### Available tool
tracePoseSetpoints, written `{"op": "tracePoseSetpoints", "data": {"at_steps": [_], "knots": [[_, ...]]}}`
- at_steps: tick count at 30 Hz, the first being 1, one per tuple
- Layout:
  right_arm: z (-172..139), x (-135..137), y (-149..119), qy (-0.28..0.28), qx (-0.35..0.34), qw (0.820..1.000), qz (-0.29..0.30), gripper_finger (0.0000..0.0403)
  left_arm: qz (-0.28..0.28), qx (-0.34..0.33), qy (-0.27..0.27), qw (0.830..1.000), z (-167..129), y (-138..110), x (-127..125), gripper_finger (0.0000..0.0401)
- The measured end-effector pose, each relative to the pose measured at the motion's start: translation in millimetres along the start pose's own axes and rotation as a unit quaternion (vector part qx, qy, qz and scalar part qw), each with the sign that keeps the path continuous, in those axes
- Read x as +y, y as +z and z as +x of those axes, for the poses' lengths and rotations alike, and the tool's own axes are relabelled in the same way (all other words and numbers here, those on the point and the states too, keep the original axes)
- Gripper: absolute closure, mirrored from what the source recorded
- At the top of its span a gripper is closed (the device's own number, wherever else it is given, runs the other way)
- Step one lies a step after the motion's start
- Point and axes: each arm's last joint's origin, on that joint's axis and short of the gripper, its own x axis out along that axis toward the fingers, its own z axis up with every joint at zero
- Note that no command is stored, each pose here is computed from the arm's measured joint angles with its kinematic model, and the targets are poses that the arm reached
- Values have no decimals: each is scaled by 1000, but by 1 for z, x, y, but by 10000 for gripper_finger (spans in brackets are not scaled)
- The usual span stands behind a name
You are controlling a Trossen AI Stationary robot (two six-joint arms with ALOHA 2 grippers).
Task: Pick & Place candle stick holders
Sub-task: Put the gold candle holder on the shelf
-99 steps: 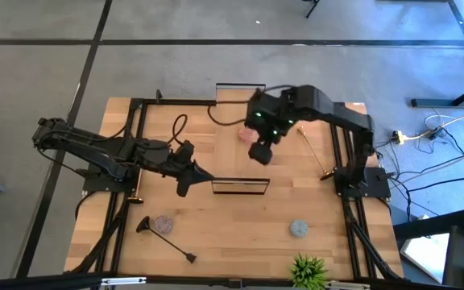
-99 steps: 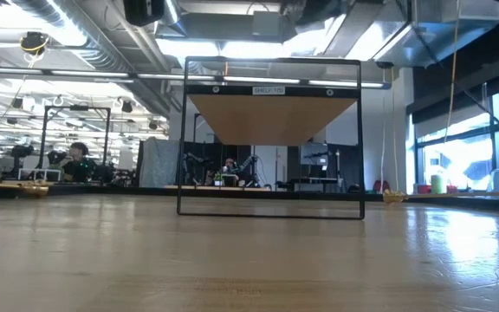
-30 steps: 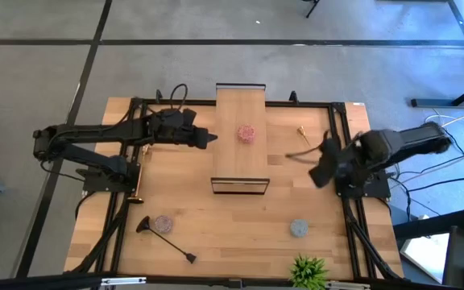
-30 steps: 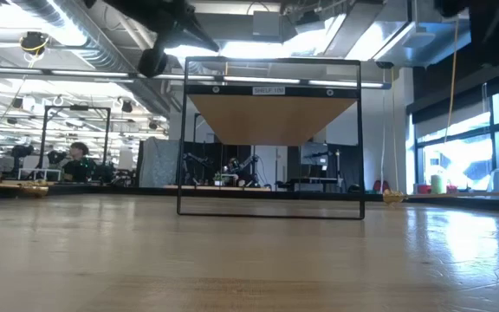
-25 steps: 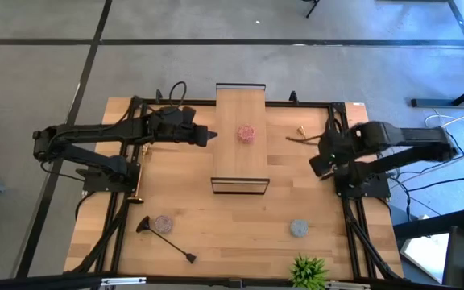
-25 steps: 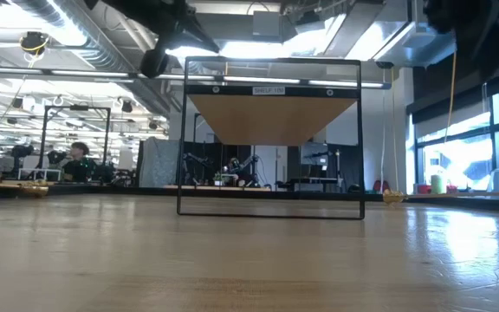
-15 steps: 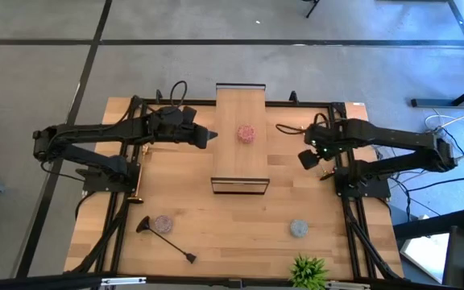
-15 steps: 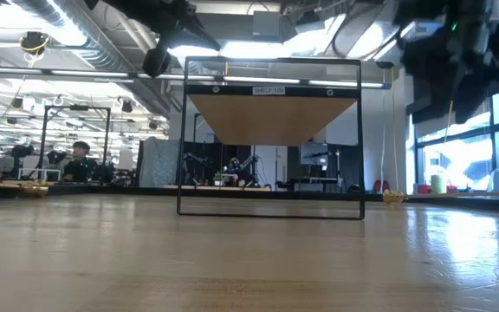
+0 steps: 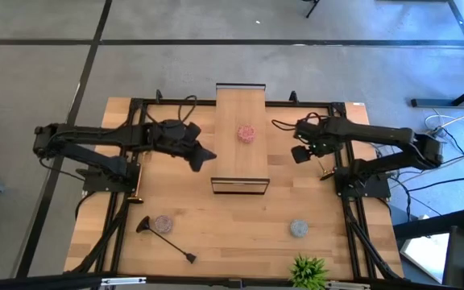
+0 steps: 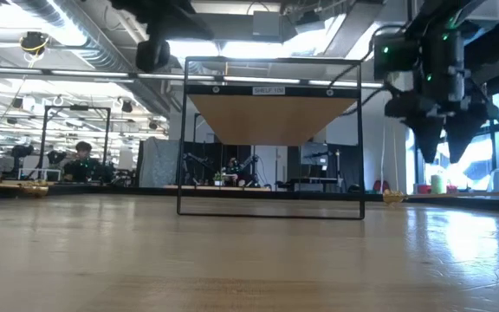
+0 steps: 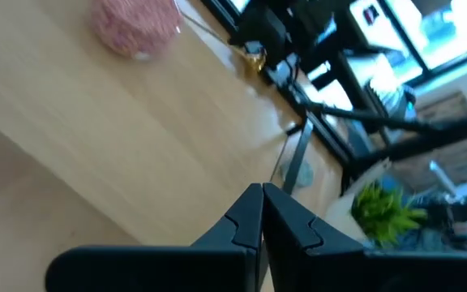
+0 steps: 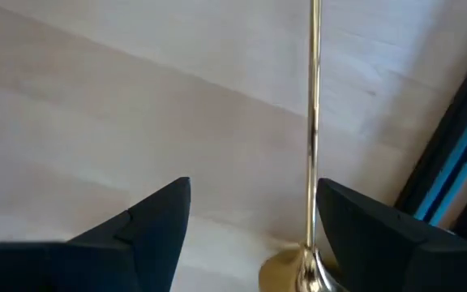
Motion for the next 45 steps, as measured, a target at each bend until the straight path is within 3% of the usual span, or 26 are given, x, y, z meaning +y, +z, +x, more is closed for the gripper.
{"op": "tracePoseSetpoints", "data": {"at_steps": [13, 26, 35, 45], "knots": [[28, 2, 17, -77, 30, 996, 29, 134, 37, 31, -30, 998, 0, -22, -20, 395], [51, 1, 30, -88, 61, 993, 51, 138, 53, 36, -36, 997, -1, -31, -28, 395], [77, -13, 15, -71, 102, 989, 78, 172, 53, 36, -36, 997, -1, -31, -28, 395], [62, -9, 23, -64, 72, 993, 69, 236, 53, 35, -36, 997, -1, -30, -28, 395]]}}
